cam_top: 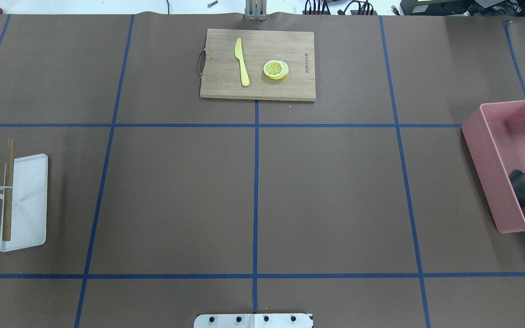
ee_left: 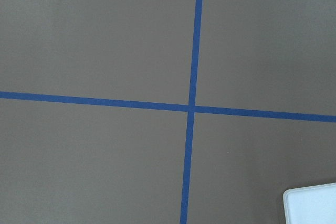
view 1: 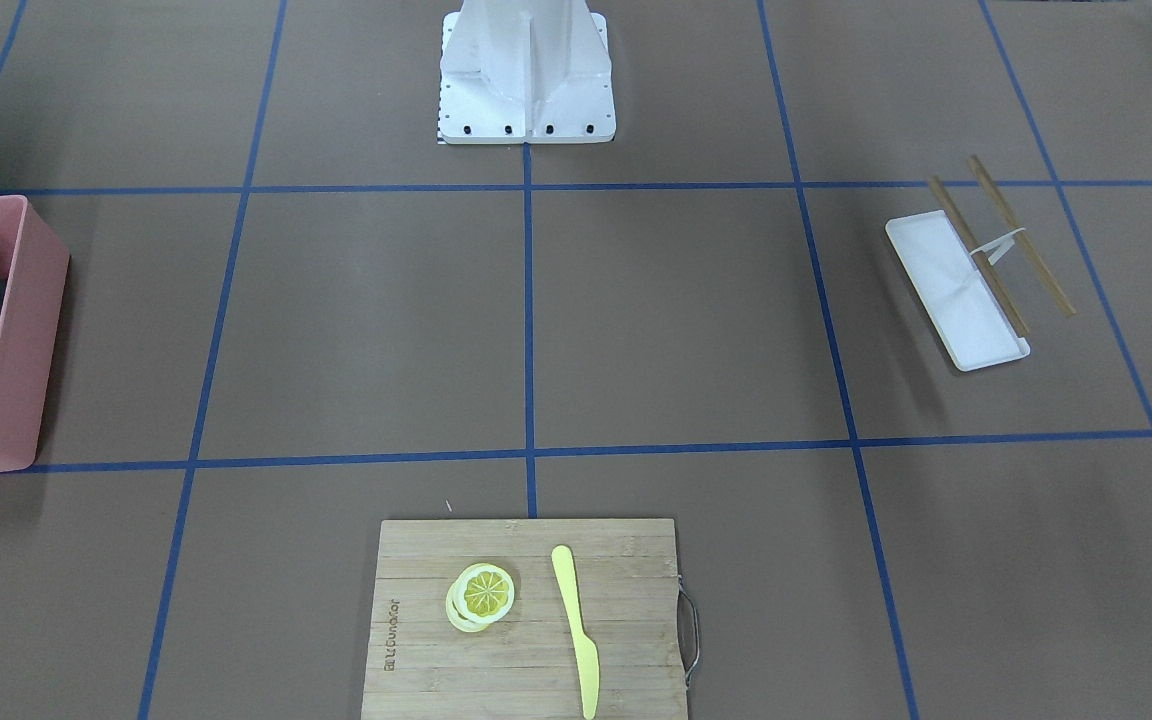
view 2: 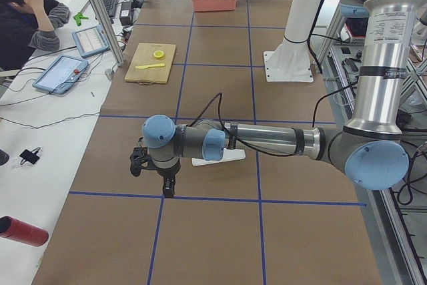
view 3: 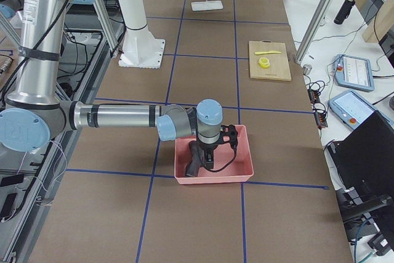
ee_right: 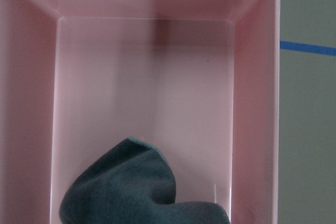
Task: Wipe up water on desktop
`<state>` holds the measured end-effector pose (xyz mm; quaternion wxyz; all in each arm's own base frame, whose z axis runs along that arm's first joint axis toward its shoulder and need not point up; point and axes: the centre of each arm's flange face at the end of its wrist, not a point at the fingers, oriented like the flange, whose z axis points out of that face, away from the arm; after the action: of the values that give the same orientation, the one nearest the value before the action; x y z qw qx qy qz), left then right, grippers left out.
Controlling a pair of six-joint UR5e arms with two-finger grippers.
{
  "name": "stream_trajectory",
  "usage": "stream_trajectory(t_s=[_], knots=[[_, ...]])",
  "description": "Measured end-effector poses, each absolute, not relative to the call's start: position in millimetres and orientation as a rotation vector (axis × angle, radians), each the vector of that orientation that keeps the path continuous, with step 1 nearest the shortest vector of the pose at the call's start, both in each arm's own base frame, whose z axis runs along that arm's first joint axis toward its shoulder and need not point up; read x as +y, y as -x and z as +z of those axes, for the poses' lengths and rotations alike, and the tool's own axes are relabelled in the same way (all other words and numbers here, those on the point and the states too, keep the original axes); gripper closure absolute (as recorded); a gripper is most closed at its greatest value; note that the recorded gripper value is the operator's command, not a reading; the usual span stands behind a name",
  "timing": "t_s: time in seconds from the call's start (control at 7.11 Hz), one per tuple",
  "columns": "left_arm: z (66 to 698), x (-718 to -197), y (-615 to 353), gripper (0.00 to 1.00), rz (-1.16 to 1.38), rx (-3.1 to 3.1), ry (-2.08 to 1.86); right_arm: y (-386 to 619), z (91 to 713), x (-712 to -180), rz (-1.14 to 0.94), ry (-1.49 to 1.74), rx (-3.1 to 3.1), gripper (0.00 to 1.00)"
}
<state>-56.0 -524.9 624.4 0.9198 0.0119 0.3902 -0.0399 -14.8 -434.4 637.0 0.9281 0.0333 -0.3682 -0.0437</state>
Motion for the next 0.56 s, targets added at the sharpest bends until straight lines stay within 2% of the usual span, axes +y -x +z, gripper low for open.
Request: stream_trajectory(t_s=[0.56], knots=[[625,-525,54,0.02,-0.079,0.802,-0.021,-6,641,-438,-0.060,-0.113,-0.607,0.00]])
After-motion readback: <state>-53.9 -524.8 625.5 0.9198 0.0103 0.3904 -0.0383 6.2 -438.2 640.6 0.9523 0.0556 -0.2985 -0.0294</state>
